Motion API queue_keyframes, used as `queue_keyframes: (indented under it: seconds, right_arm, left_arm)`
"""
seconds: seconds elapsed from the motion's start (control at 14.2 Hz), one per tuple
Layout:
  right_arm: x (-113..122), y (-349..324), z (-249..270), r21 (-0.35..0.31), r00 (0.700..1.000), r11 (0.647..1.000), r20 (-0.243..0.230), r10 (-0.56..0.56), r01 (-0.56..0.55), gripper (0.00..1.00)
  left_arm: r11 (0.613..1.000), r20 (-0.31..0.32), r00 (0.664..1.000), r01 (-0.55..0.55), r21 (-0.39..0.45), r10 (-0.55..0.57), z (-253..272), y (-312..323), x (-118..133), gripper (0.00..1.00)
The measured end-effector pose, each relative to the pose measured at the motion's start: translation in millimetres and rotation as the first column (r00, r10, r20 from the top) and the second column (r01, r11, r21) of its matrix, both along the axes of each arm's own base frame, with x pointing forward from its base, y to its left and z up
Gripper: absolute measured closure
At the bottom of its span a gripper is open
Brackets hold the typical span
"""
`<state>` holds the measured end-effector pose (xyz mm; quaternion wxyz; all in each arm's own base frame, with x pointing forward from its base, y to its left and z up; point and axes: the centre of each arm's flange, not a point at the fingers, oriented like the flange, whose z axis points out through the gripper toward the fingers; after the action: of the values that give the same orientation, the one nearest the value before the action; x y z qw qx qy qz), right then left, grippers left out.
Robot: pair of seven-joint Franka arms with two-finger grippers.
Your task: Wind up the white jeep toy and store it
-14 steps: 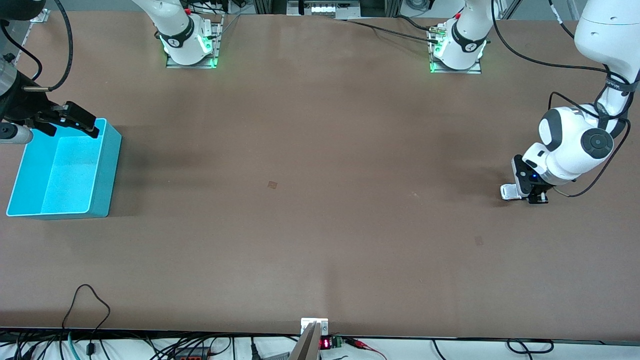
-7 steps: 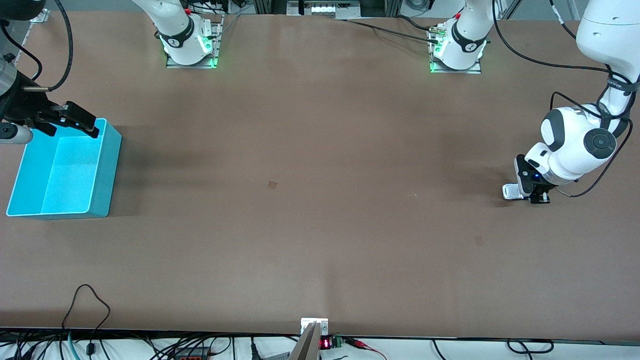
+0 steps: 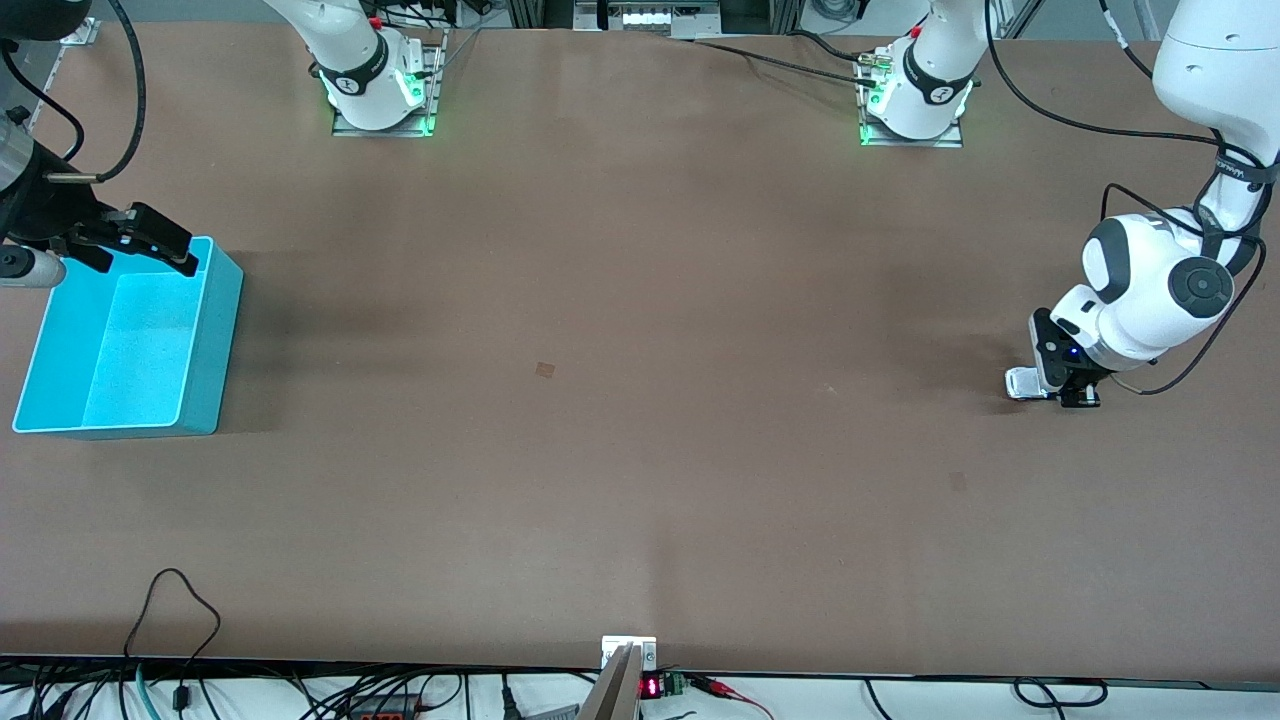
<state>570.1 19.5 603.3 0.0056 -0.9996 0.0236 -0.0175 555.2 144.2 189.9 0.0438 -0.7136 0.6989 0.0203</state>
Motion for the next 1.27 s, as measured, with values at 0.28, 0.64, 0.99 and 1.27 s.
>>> queue_keyframes:
  seconds: [0.28, 0.64, 0.99, 1.27]
  right_arm:
    - [0.1, -0.1, 1.2, 0.000, 1.000, 1.000, 0.002, 0.000, 0.000, 0.00]
    - [0.1, -0.2, 1.3, 0.000, 1.000, 1.000, 0.002, 0.000, 0.000, 0.00]
    - [0.1, -0.2, 1.3, 0.000, 1.000, 1.000, 0.002, 0.000, 0.000, 0.00]
    - [0.1, -0.2, 1.3, 0.000, 1.000, 1.000, 0.003, 0.000, 0.000, 0.00]
  left_arm:
    - [1.000, -0.017, 1.000, 0.000, -0.004, 0.000, -9.1, 2.1, -2.0, 0.44]
    - [1.000, -0.018, 1.000, 0.005, 0.002, -0.005, 8.1, 6.0, 13.9, 0.05]
    - [0.997, -0.115, 0.990, -0.081, 0.009, 0.081, 73.9, -10.5, 30.5, 0.00]
    - [0.972, -0.186, 0.954, -0.230, 0.038, 0.233, 124.2, -27.2, 48.2, 0.00]
